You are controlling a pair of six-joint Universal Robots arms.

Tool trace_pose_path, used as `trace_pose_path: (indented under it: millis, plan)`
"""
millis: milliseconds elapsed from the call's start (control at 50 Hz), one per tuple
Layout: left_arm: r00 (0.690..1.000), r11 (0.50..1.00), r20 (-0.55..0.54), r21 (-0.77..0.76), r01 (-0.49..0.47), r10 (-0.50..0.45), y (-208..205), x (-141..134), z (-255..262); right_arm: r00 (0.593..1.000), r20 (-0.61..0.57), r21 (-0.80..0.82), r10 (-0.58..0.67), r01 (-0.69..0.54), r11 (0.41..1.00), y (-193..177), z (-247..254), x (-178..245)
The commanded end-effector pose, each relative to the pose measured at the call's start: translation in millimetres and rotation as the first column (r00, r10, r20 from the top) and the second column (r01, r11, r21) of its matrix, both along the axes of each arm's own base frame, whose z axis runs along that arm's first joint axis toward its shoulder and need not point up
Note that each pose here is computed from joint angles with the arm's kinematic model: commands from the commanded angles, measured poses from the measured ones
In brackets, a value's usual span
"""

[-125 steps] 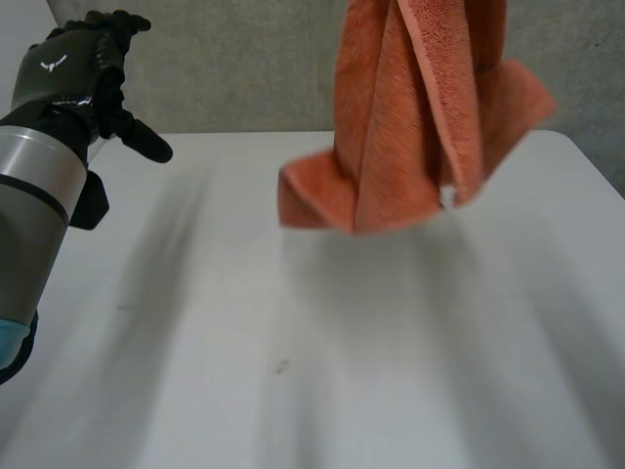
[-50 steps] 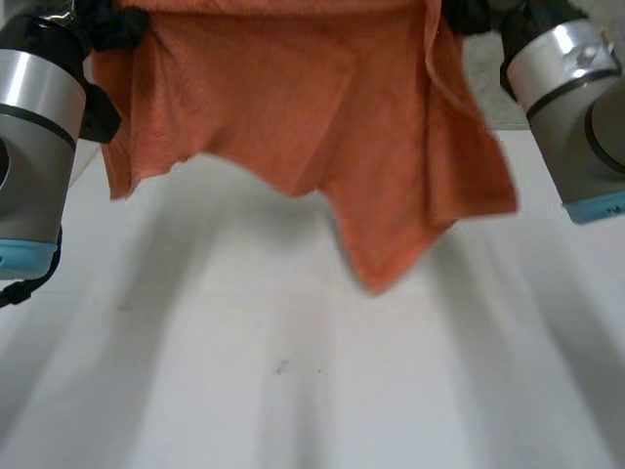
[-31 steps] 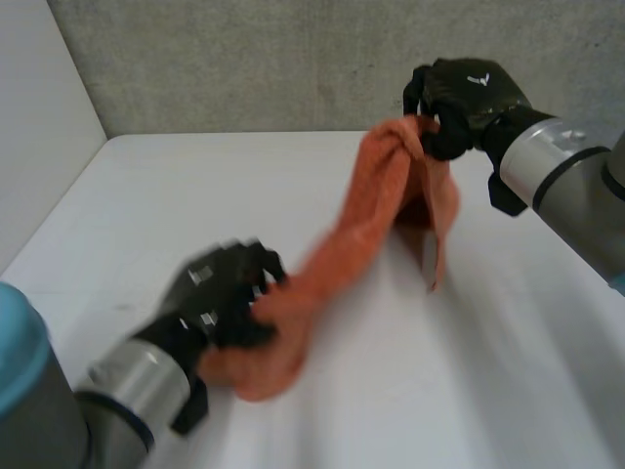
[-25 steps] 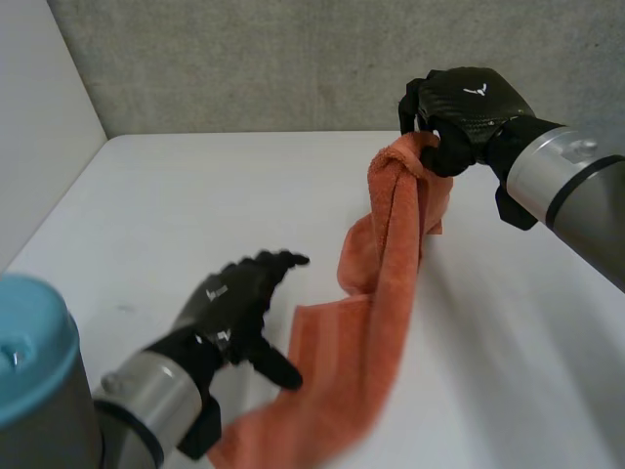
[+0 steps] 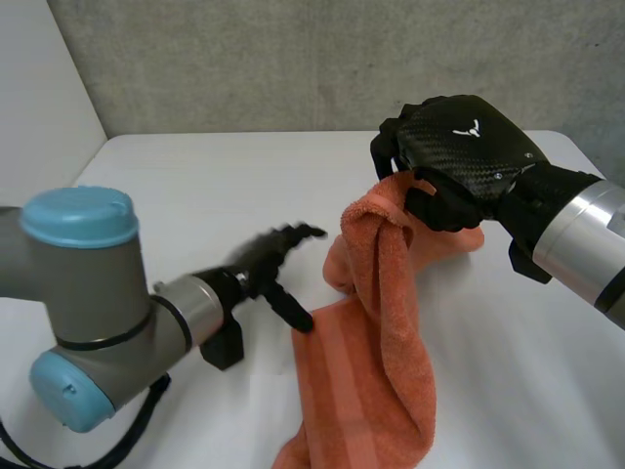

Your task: Fold the laundry

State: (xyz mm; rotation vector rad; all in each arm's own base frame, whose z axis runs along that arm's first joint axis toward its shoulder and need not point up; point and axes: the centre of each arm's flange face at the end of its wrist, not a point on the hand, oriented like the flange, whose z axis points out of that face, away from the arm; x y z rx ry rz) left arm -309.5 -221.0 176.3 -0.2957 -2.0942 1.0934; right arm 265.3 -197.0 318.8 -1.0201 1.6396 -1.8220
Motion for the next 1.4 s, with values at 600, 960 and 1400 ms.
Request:
trace_pose_path:
  millis: [600,960,1400]
  plan:
    - [0.999,0.997,-0.011,0.069,0.042,-0.041,-0.5,-34.3,-33.6,0.986,0.162,-0.126,0.036,-0.015,0.992,40.3,63.4,-11.7]
    - [0.929,0.908,0.018,-0.221,-0.356,0.369,-43.0,37.7,36.5,0.988,0.042,0.107,-0.149,0.143,0.984,-36.8,-3.7,-29.2]
    - [0.865,0.801,0.254,-0.548,-0.240,0.433,-76.3,68.0,63.2,0.931,-0.248,0.101,-0.267,0.299,0.949,-121.8,-74.2,-20.1]
